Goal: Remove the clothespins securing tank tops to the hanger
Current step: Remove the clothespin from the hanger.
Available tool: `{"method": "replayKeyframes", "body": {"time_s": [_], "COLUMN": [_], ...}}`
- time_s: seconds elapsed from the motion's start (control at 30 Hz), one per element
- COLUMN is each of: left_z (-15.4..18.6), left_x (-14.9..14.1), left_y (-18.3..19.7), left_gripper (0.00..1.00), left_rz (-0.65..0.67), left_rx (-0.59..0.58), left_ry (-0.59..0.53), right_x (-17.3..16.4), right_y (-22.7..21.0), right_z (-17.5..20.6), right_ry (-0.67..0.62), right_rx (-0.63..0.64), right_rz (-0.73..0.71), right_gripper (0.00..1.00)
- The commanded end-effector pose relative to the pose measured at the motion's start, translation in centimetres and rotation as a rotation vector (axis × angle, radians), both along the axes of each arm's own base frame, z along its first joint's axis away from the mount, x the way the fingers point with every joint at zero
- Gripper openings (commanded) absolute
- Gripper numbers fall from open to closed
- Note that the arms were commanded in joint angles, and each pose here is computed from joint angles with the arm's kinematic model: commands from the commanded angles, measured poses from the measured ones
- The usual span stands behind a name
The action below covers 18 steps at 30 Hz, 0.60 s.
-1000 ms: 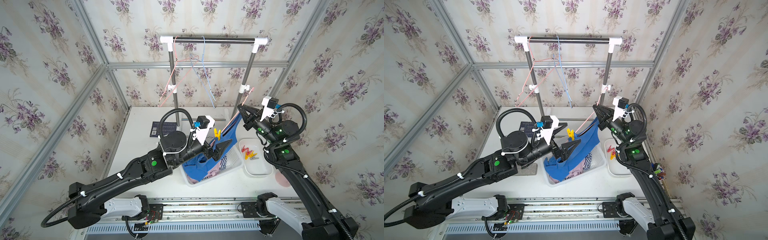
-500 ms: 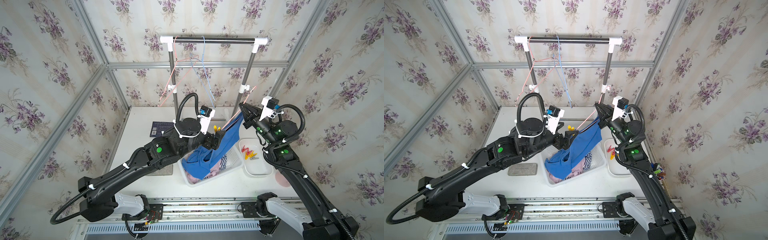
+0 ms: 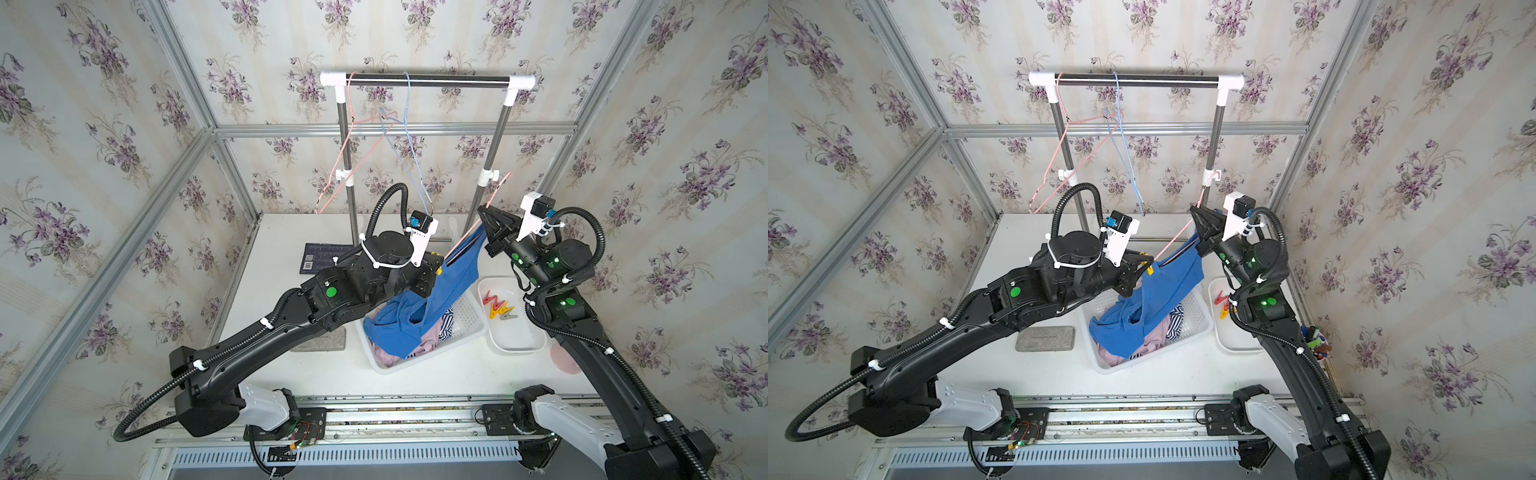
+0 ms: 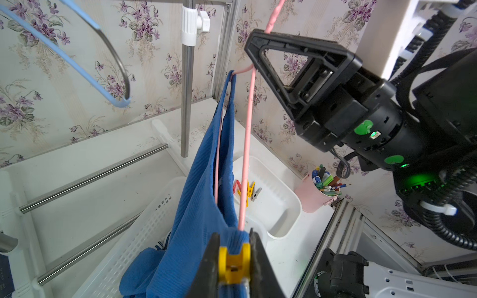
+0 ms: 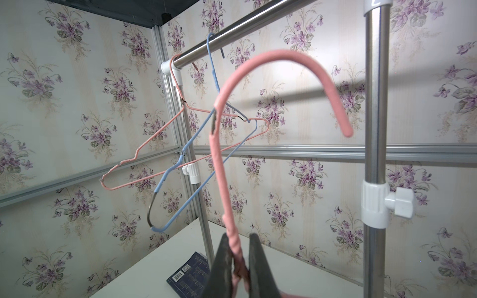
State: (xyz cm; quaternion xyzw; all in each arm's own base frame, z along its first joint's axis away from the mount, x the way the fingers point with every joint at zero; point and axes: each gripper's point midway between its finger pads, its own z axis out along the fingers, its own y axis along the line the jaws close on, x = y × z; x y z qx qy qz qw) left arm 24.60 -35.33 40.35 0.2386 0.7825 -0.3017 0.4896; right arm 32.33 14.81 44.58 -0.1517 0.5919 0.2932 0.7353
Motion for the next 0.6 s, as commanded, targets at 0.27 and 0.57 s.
{"method": "replayKeyframes", "body": {"time_s": [0.27,0.57], "left_z": [1.0,3.3], "left_x": [0.5,1.0], "left_y": [1.1,6.9], "left_gripper": [0.00,0.00], "left_rz": [0.041,0.215], "left_rx": [-0.004,0.034], "left_ry": [-0.040,-0.198], "right_x": [0.4,1.5], "right_y": [0.7,5.1], "right_z": [-0.9,-6.5], "right_ry": [0.005,0.148], "right_rx": [-0.008,-0.155], "right_rz": [-0.009,-0.058], "right_gripper": [0.00,0.00]}}
